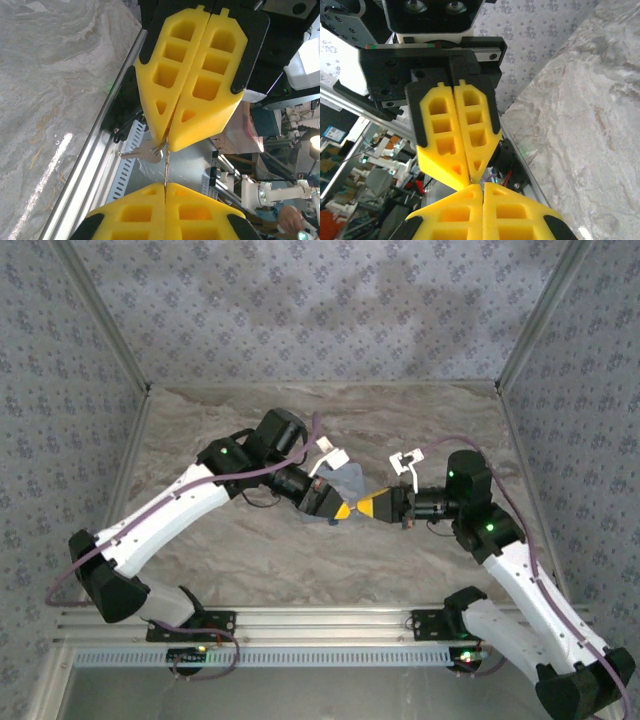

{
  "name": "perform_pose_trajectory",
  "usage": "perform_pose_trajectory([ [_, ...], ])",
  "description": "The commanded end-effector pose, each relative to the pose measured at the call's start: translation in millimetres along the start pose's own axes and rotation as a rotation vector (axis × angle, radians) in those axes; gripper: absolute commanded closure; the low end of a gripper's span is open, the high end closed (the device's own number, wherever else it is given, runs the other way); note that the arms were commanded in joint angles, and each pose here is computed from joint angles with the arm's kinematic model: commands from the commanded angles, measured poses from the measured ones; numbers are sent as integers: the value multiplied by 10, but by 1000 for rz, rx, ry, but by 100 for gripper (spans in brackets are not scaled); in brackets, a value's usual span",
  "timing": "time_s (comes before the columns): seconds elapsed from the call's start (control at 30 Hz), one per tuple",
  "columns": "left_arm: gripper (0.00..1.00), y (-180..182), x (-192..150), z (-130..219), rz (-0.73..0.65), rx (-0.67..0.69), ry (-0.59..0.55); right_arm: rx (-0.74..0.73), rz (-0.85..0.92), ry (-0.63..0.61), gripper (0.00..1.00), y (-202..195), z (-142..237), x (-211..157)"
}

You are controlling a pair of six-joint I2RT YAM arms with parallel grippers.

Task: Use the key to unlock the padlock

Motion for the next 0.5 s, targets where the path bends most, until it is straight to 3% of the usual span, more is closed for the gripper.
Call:
perform_pose_trajectory([
  [0.0,67,-71,174,138,-46,2,-119,-31,51,-65,100,33,15,43],
  [0.1,50,-50,269,237,-37,4,-237,-62,39,-179,100,-22,43,149],
  [0.37,36,-48,363,378,-11,-6,-437,-92,55,-340,100,-32,38,301],
  [0.47,36,-43,377,377,-7,-19,-467,-92,62,-365,100,-2,5,321],
])
Point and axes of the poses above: each hand's point on the last joint's axis, 136 mm out from that joint toward the fingers, its own z axis back along the fingers, its own y axis along the line the jaws close on, x = y × z, the point moved 3 cm from there along z, back along the fingers, and after that the axes turned 2 degrees about z, right-handed, at the moved point
